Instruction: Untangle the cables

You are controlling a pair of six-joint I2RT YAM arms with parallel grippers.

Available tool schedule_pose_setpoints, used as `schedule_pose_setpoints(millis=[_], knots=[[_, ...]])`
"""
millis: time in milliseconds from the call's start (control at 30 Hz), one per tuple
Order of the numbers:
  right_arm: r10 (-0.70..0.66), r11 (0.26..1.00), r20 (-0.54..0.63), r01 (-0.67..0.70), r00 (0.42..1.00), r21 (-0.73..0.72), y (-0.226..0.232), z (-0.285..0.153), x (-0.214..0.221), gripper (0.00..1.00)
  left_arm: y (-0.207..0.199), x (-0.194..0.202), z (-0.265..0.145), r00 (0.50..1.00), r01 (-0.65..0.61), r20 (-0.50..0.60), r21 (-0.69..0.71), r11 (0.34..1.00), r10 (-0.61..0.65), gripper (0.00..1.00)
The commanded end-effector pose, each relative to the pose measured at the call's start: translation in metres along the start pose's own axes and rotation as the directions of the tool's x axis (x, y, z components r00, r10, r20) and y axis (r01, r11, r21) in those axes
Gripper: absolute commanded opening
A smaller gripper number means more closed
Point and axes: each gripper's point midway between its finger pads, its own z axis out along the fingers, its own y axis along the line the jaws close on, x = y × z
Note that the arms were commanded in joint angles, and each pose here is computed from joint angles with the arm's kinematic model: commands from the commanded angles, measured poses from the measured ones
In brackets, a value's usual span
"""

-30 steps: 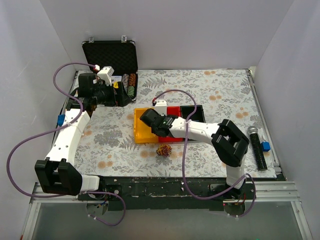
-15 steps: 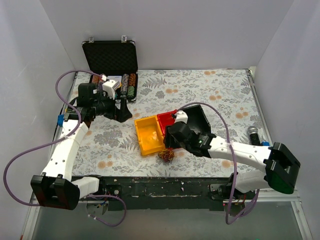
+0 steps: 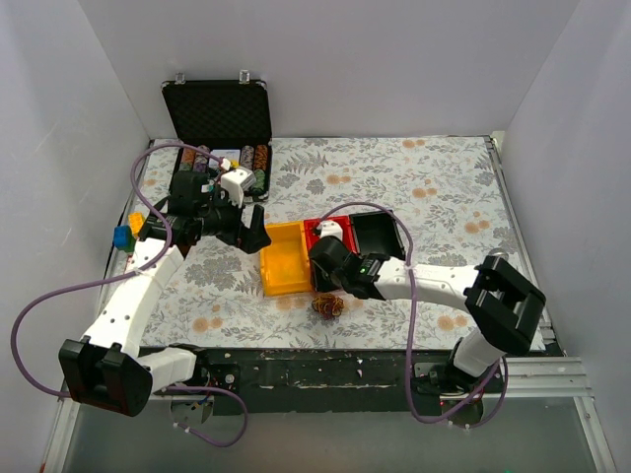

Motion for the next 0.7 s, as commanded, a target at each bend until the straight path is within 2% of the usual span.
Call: schedule_pose_setpoints(millis=[0,167,333,500,667], knots=[[0.024,0.998,0.086,-0.019,0.996,-0.063,0.028,0.007,-0.035,0.29,0.004,-0.017,-0.009,0.998,-0.024,0.056,-0.046,0.999,0.026,0.98],[0.024,0.999,0.119,-0.026,0.993,0.018,0.024,0.013,-0.056,0.38,-0.001,-0.014,-0.011,0.998,-0.03,0.05,-0.023,0.999,0.031,0.98],[0.017,0.999,0.192,-0.01,0.981,-0.038,0.023,-0.022,-0.076,0.51,-0.012,0.003,-0.01,0.999,-0.042,-0.005,0.038,0.998,0.043,0.98],[0.042,0.992,0.165,-0.021,0.985,-0.128,0.002,-0.054,-0.032,0.56,-0.032,0.019,-0.012,0.986,-0.153,-0.055,0.118,0.981,0.16,0.98],[0.077,0.98,0.086,-0.06,0.993,-0.19,-0.018,-0.054,0.026,0.55,-0.071,0.043,-0.006,0.955,-0.272,-0.044,0.263,0.926,0.293,0.98]])
